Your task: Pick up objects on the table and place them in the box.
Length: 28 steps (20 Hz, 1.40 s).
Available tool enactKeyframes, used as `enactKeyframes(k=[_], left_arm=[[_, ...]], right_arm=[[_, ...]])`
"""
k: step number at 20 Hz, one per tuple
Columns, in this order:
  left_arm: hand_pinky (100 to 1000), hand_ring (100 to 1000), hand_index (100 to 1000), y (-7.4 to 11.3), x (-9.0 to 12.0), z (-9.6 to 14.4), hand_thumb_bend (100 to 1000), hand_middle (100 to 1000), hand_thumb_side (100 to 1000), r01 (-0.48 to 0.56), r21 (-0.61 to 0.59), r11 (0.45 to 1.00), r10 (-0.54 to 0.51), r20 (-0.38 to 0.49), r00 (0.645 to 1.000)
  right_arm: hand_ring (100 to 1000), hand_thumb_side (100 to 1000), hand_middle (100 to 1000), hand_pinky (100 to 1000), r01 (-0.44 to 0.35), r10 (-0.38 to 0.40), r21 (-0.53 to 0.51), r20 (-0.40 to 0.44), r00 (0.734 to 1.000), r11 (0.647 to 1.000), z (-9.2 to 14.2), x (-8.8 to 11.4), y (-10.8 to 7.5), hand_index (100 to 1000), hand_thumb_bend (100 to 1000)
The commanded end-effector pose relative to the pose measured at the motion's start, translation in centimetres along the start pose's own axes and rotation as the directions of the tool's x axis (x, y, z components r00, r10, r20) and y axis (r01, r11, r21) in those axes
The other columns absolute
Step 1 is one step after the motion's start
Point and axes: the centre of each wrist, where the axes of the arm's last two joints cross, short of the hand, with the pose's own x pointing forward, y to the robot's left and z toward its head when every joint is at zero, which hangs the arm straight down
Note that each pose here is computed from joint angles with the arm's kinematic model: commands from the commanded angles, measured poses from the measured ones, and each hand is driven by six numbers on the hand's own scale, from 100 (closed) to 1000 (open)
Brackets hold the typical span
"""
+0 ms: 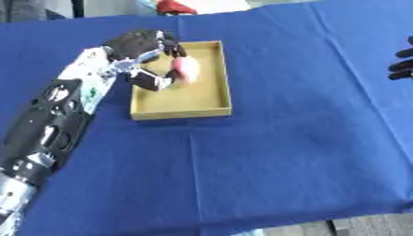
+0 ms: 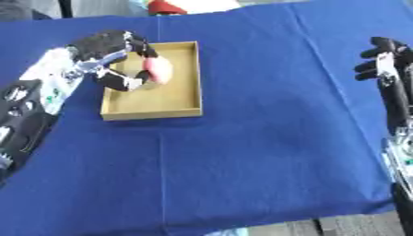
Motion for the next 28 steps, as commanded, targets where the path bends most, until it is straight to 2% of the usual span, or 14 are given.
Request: enactKeyframes(k=[1, 4, 5, 6, 7, 8, 9, 10, 11, 12, 16, 20, 24, 28], left_arm=[[769, 741, 864, 1.5, -0.8, 0.5, 606, 740, 650, -0.002, 0.061, 0.998, 0.004, -0.026, 1.0], [770, 739, 864, 2.4, -0.9, 0.9, 605, 739, 663, -0.034, 0.1, 0.994, 0.036, -0.023, 0.999], [756, 718, 849, 2.7, -0.9, 1.2, 520, 712, 642, -0.052, 0.121, 0.991, 0.055, -0.019, 0.998], [754, 715, 848, 3.1, -0.9, 1.5, 505, 708, 638, -0.076, 0.147, 0.986, 0.079, -0.014, 0.997], [739, 693, 837, 3.4, -0.9, 2.0, 421, 683, 637, -0.108, 0.177, 0.978, 0.111, -0.008, 0.994], [728, 676, 836, 3.9, -0.9, 2.7, 395, 668, 639, -0.143, 0.208, 0.968, 0.147, -0.005, 0.989], [726, 672, 826, 4.4, -0.8, 3.5, 312, 656, 635, -0.175, 0.241, 0.955, 0.181, -0.007, 0.983], [723, 666, 823, 4.8, -0.6, 4.3, 279, 649, 638, -0.224, 0.273, 0.936, 0.23, 0.01, 0.973], [708, 646, 811, 5.2, -0.4, 5.3, 164, 627, 664, -0.28, 0.305, 0.91, 0.286, 0.027, 0.958], [700, 635, 803, 5.7, -0.1, 6.3, 115, 616, 675, -0.339, 0.337, 0.878, 0.344, 0.047, 0.938], [693, 622, 791, 6.8, 1.5, 10.9, 100, 597, 768, -0.55, 0.458, 0.699, 0.562, 0.125, 0.818], [696, 624, 791, 6.9, 3.3, 14.0, 100, 596, 782, -0.657, 0.511, 0.554, 0.673, 0.189, 0.715], [700, 625, 794, 6.2, 4.3, 15.4, 100, 597, 805, -0.707, 0.528, 0.47, 0.727, 0.223, 0.65], [698, 621, 795, 4.9, 4.5, 16.2, 100, 595, 825, -0.726, 0.534, 0.434, 0.764, 0.209, 0.611]], right_arm=[[552, 807, 591, 515, -0.006, 0.006, -0.008, 0.026, 1.0, 1.0, -0.6, 0.6, -0.6, 791, 100], [552, 806, 591, 515, -0.004, 0.005, -0.007, 0.027, 1.0, 1.0, -0.6, 0.6, -0.5, 791, 100], [552, 806, 591, 515, -0.006, 0.006, -0.007, 0.027, 1.0, 1.0, -0.6, 0.6, -0.5, 791, 100], [552, 806, 591, 515, -0.007, 0.007, -0.007, 0.027, 1.0, 1.0, -0.7, 0.6, -0.6, 791, 100], [552, 804, 591, 515, -0.009, 0.009, -0.009, 0.028, 1.0, 1.0, -0.7, 0.6, -0.6, 791, 100], [552, 807, 591, 516, -0.01, 0.011, -0.011, 0.03, 0.999, 1.0, -0.7, 0.7, -0.7, 791, 100], [552, 802, 591, 516, -0.012, 0.012, -0.012, 0.033, 0.999, 1.0, -0.8, 0.7, -0.7, 791, 100], [553, 801, 592, 516, -0.013, 0.013, -0.014, 0.034, 0.999, 1.0, -0.8, 0.7, -0.8, 791, 100], [553, 800, 592, 516, -0.013, 0.014, -0.016, 0.037, 0.999, 1.0, -0.9, 0.8, -0.8, 791, 100], [553, 800, 592, 516, -0.014, 0.014, -0.017, 0.038, 0.999, 1.0, -0.9, 0.8, -0.8, 791, 100], [554, 798, 592, 517, -0.022, 0.023, -0.022, 0.045, 0.999, 1.0, -1.0, 1.0, -0.9, 792, 100], [554, 798, 592, 517, -0.025, 0.027, -0.027, 0.047, 0.999, 0.999, -1.0, 1.0, -0.8, 792, 100], [554, 797, 592, 518, -0.027, 0.029, -0.028, 0.05, 0.998, 0.999, -1.0, 1.1, -0.7, 790, 100], [554, 798, 592, 518, -0.025, 0.027, -0.025, 0.052, 0.998, 0.999, -1.0, 1.1, -0.5, 789, 100]])
